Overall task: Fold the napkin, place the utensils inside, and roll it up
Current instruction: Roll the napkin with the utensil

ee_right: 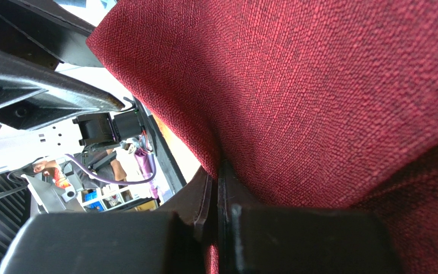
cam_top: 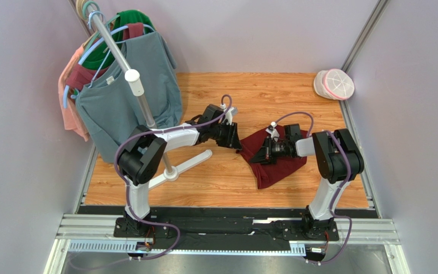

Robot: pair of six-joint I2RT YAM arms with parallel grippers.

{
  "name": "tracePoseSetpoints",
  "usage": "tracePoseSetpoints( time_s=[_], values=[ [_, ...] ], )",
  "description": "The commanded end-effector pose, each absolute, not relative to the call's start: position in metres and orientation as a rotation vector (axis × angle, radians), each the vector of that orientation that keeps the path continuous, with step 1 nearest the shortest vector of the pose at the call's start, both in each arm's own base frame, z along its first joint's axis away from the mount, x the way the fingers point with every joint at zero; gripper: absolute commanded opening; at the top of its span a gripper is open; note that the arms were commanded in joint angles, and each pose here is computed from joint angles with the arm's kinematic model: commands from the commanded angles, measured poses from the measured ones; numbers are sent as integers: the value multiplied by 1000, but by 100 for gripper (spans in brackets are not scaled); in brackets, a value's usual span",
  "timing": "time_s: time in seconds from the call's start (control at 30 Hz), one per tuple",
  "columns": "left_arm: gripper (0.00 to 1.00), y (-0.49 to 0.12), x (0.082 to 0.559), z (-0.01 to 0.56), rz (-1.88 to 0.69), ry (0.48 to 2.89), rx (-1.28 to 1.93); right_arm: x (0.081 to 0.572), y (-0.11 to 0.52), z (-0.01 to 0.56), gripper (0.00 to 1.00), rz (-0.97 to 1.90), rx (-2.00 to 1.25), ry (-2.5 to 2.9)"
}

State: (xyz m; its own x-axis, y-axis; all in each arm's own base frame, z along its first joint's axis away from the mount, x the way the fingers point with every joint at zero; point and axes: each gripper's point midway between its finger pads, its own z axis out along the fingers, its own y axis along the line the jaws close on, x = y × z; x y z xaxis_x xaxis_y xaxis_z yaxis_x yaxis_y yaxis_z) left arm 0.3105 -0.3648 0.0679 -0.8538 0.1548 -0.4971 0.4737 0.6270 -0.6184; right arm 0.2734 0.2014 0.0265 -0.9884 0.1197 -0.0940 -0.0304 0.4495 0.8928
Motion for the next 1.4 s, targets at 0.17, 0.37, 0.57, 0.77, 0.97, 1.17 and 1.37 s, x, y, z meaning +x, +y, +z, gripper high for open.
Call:
tracePoseSetpoints(
  time_s=[0.17,0.37,0.57,0.77,0.97,1.17,1.37],
  values=[
    [29,-393,326,89,-1245,2378,391,288,192,4,0,1419,108,2578],
    [23,-399,333,79,-1263,2401,326,288,191,3,0,1408,115,2582],
    [22,-400,342,70,-1228,2411,288,288,192,5,0,1415,102,2578],
    [22,-399,348,59,-1187,2441,248,288,195,13,18,1408,73,2569],
    [22,-394,350,47,-1107,2495,248,291,189,35,50,1293,33,2564],
    [21,-393,349,35,-1066,2548,250,298,181,67,61,1036,-60,2542],
    [21,-389,350,29,-1021,2575,248,290,176,90,63,670,-196,2475]
  ],
)
